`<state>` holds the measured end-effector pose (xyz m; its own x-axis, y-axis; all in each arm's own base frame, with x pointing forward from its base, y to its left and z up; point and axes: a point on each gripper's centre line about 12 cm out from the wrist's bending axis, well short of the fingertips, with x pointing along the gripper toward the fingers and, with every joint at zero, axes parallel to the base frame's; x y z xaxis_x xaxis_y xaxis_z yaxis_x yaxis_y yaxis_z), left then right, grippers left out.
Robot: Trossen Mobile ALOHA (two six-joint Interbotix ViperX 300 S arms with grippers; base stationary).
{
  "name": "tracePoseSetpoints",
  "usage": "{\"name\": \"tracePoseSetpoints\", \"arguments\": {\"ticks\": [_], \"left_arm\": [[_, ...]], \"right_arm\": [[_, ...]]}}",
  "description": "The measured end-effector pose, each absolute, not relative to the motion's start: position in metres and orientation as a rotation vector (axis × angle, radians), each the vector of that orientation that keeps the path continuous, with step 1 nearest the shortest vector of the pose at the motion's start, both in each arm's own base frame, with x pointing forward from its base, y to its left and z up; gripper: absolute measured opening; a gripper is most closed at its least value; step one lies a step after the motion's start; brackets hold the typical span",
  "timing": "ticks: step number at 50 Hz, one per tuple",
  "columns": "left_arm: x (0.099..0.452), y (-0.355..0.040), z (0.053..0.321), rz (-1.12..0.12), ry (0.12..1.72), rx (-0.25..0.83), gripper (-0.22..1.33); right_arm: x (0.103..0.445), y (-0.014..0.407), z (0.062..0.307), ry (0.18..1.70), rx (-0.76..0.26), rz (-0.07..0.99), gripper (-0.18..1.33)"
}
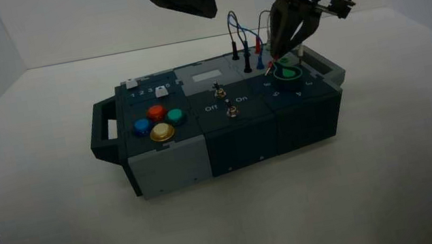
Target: Insert the red wire.
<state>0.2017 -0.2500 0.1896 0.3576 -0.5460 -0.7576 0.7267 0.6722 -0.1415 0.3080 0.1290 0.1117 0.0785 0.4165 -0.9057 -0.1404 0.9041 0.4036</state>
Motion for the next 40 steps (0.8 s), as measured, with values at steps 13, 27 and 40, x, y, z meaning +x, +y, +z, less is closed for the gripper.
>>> {"name": "tracePoseSetpoints", "arguments": {"ticks": [13,27,40], "left_arm": [[0.202,-0.25,0.189,-0.831,0.88,0.235,-0.17],[0.201,-0.25,0.188,-0.83,0.882,0.236,-0.17],[0.201,-0.25,0.189,-0.831,0.88,0.235,-0.17]], "right_arm": [[0.303,0.13,0.121,1.447,0.227,0.454,0.1],[0.299,0.131,0.123,1.469,0.216,0.482,0.05],[0.296,0.131,0.13,1.463,0.204,0.499,-0.08]]}}
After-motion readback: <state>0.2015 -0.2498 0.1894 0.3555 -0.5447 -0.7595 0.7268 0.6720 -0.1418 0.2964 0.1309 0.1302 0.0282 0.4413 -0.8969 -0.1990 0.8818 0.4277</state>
